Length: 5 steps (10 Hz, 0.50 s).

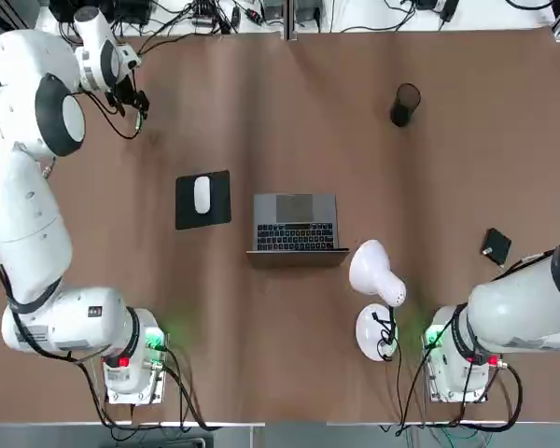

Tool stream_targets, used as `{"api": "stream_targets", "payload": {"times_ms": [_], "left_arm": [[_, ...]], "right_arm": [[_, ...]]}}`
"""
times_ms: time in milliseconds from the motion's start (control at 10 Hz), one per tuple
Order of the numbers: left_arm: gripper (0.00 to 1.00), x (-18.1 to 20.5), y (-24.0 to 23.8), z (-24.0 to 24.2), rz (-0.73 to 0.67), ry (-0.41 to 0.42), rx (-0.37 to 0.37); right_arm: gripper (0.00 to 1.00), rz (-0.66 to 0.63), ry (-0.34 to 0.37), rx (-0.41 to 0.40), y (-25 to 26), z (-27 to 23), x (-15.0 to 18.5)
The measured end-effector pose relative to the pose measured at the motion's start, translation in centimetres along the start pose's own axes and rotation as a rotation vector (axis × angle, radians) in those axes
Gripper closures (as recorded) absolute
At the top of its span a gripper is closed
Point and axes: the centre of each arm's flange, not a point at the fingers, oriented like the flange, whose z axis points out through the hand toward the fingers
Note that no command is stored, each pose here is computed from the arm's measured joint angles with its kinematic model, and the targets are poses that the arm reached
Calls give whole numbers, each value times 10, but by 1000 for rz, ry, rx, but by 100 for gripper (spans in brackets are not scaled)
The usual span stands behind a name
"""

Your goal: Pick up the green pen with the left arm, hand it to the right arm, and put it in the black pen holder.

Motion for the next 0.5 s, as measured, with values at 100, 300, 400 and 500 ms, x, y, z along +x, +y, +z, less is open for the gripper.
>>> {"api": "stream_targets", "payload": {"times_ms": [100, 300, 400, 500], "left_arm": [[6, -1, -1, 3, -3, 6, 2], [12, -3, -6, 8, -27, 15, -11], [16, -5, -7, 13, -36, 9, -17], [18, -6, -8, 17, -38, 4, -19]], "right_arm": [[0, 1, 0, 0, 0, 0, 0], [0, 0, 0, 0, 0, 0, 0], [0, 0, 0, 0, 0, 0, 0], [0, 0, 0, 0, 0, 0, 0]]}}
